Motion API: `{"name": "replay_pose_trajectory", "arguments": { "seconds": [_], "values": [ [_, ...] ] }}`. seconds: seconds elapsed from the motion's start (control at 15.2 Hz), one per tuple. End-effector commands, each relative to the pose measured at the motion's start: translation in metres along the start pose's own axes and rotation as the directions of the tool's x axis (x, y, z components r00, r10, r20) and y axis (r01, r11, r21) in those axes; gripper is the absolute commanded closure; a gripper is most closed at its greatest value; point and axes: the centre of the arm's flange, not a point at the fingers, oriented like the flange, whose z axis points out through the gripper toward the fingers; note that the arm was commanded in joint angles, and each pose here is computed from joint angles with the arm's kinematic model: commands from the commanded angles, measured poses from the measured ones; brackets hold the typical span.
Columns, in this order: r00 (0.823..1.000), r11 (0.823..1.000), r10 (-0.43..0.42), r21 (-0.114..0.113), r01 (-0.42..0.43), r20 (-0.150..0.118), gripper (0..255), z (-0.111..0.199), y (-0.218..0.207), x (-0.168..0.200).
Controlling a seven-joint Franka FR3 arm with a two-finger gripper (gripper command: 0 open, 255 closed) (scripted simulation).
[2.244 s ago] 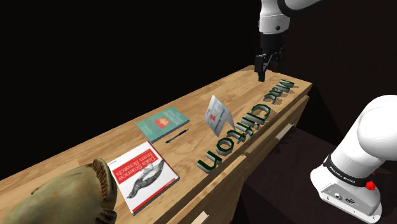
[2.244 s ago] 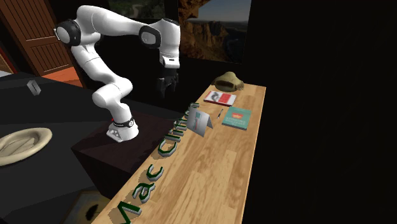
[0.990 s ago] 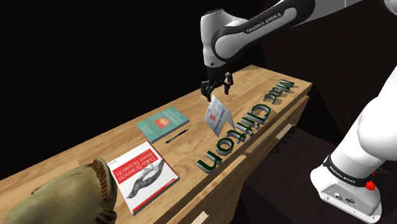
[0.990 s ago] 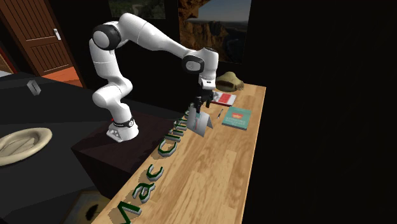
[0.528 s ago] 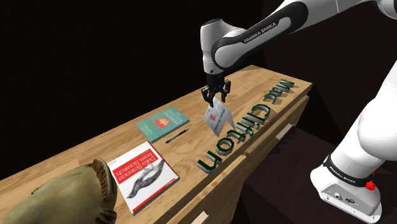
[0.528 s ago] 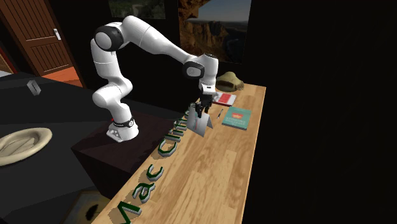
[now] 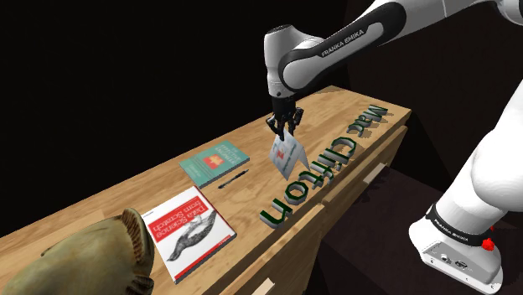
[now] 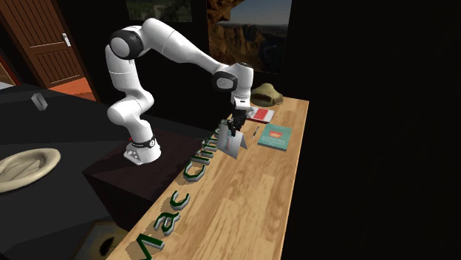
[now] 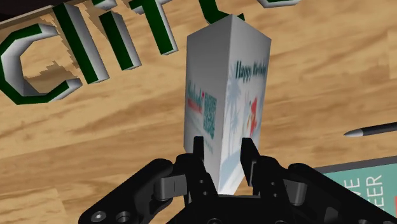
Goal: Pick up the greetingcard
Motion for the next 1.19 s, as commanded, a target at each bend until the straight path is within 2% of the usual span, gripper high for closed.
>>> {"name": "replay_pose_trajectory", "arguments": {
  "seconds": [0.0,0.99,1.12],
  "values": [
    [1.0,1.0,0.0,-0.001,0.0,0.002,255,0.001,0.0,0.0],
    [1.0,1.0,0.0,-0.001,0.0,0.002,255,-0.077,0.009,-0.003],
    [1.0,1.0,0.0,-0.001,0.0,0.002,255,-0.078,0.009,-0.003]
  ]
}}
